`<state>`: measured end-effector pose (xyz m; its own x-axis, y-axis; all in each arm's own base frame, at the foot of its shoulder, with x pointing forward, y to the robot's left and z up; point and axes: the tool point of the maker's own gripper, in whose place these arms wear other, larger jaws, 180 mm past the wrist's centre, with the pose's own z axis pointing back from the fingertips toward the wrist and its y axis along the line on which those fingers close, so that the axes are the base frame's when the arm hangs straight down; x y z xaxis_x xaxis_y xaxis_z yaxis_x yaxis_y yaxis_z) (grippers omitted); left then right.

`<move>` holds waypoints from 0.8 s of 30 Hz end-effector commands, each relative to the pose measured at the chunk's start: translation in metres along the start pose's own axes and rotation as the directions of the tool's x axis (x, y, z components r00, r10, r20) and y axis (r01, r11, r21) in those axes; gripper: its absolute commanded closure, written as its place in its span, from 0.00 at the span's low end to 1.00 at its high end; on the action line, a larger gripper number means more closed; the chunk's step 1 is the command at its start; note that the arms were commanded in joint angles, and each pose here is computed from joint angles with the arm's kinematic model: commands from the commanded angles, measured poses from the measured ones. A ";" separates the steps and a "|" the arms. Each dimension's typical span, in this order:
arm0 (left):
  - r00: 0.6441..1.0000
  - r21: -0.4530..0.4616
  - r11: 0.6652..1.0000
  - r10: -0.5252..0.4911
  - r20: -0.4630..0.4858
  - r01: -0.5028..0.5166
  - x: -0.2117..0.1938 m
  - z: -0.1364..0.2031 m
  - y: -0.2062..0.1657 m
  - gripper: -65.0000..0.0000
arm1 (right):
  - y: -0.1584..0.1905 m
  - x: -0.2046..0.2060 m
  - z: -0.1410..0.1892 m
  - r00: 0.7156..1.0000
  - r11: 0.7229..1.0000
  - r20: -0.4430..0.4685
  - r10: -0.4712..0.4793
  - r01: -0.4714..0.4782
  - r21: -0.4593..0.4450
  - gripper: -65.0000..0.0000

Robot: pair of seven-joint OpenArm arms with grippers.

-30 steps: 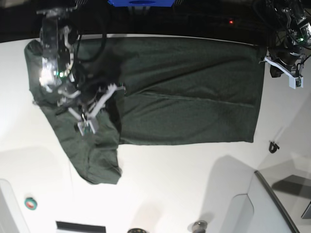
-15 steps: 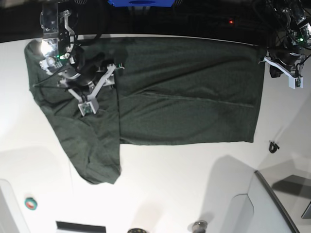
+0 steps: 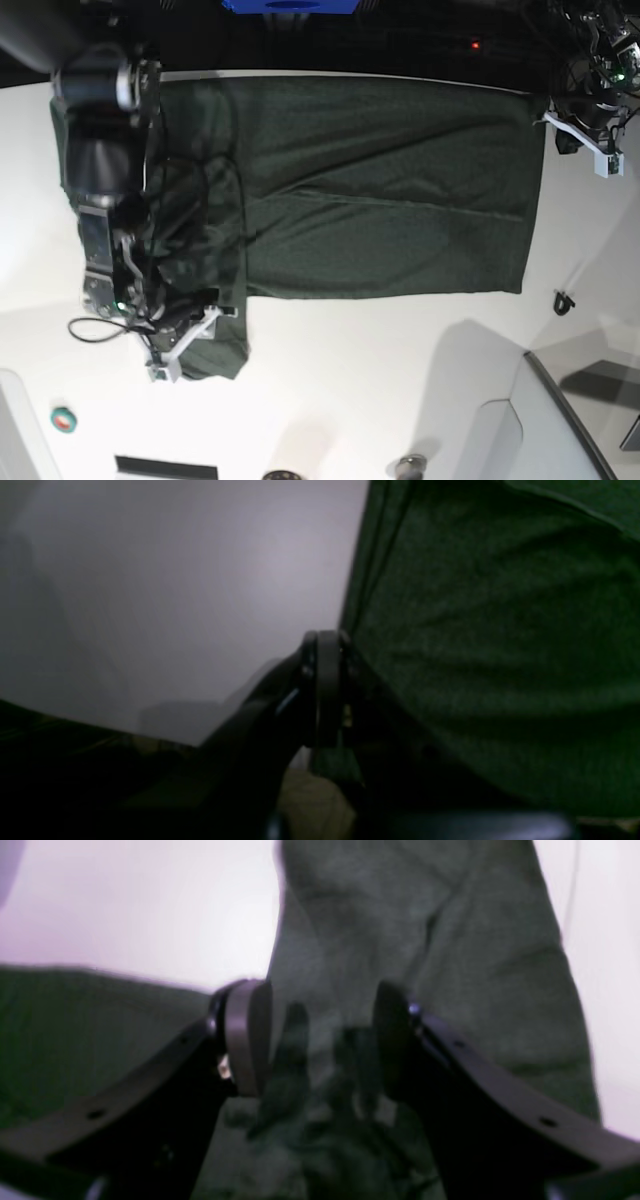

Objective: Layout the t-shirt on the table in an organized manner, then fold the t-shirt properly
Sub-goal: 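Drag the pinched sleeve with the right gripper to straighten it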

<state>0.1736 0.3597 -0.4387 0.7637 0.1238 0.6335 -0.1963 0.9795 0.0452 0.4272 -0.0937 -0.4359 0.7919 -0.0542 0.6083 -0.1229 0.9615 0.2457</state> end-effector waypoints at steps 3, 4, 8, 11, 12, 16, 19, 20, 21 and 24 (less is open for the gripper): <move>1.000 0.011 1.000 -0.014 0.028 0.013 0.009 0.004 0.006 1.00 | -0.001 0.025 -0.009 0.999 1.000 0.041 -0.016 0.015 0.016 0.53; 1.000 0.011 1.000 -0.014 0.028 0.013 0.009 0.004 0.006 1.00 | -0.001 0.025 -0.013 0.999 1.000 0.036 -0.023 0.022 0.019 0.53; 0.999 0.013 1.000 -0.018 0.029 0.017 0.010 0.004 0.008 1.00 | -0.001 0.021 -0.016 0.999 0.999 0.025 -0.032 0.031 0.021 0.53; 0.999 0.013 1.000 -0.017 0.031 0.017 0.011 0.004 0.008 1.00 | -0.001 0.018 -0.017 0.999 0.999 0.021 -0.033 0.033 0.021 0.53; 0.999 0.013 1.000 -0.017 0.031 0.017 0.011 0.004 0.008 1.00 | -0.001 0.018 -0.017 0.999 0.999 0.021 -0.033 0.033 0.021 0.53; 0.999 0.012 1.000 -0.015 0.033 0.015 0.012 0.004 0.007 1.00 | -0.003 0.009 -0.018 0.999 0.999 0.008 -0.037 0.037 0.018 0.53; 0.999 0.012 1.000 -0.015 0.033 0.015 0.012 0.004 0.007 1.00 | -0.003 0.004 -0.018 0.999 0.999 0.000 -0.038 0.038 0.017 0.53; 0.999 0.012 1.000 -0.015 0.033 0.015 0.012 0.004 0.007 1.00 | -0.003 0.000 -0.019 0.999 0.999 -0.006 -0.039 0.040 0.016 0.53; 0.999 0.012 1.000 -0.016 0.032 0.015 0.011 0.004 0.007 1.00 | -0.004 -0.001 -0.019 0.999 0.999 -0.009 -0.040 0.040 0.016 0.53; 0.999 0.013 1.000 -0.017 0.032 0.017 0.012 0.004 0.008 1.00 | -0.004 -0.010 -0.020 0.999 0.999 -0.022 -0.044 0.044 0.015 0.53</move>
<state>0.1718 0.3609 -0.4390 0.7676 0.1212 0.6294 -0.1951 0.9795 0.0493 0.4105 -0.0906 -0.4778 0.8453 -0.0841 0.5276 -0.0812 0.9559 0.2824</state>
